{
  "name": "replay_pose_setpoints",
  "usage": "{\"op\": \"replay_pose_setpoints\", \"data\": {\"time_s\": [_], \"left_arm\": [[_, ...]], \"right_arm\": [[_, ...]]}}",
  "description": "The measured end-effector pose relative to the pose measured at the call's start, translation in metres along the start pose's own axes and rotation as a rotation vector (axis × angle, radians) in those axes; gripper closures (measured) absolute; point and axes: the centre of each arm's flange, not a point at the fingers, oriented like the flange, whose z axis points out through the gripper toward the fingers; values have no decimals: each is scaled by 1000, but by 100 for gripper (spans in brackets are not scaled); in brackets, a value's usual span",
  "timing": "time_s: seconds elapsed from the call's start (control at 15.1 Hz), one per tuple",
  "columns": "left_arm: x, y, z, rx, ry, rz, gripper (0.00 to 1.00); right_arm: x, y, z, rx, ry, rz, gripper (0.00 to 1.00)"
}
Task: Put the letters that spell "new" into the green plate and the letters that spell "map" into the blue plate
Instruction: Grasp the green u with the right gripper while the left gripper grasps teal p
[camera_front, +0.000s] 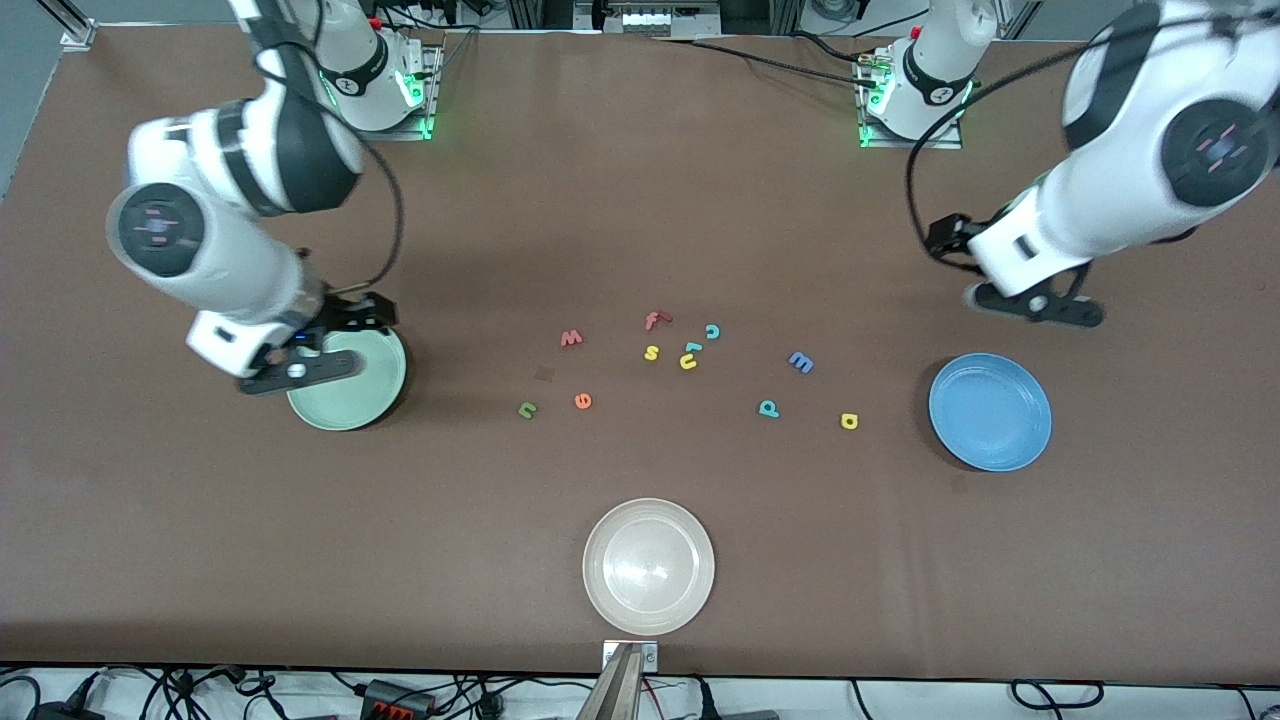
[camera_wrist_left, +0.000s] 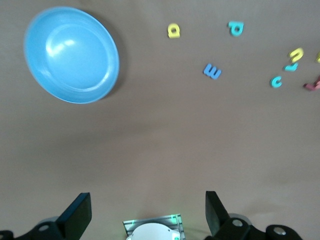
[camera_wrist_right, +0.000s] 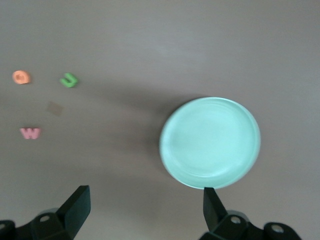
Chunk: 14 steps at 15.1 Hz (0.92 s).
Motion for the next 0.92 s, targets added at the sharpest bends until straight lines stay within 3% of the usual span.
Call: {"op": "replay_pose_setpoints", "data": {"time_s": [0.07, 0.26, 0.66, 0.79, 0.92], "left_arm": [[13, 6, 16, 2, -17, 8, 0], [59, 22, 50, -1, 34, -13, 0], [137, 60, 124, -15, 156, 17, 0], [155, 84, 153, -15, 189, 51, 0], [171, 104, 178, -18, 243, 100, 0]], "right_arm": [[3, -16, 9, -5, -4, -19, 0], [15, -47, 49, -18, -19, -65, 0], [40, -105, 131, -35, 37, -150, 0], [46, -110, 153, -34, 52, -157, 4], [50, -114, 175, -34, 62, -163, 16]]}}
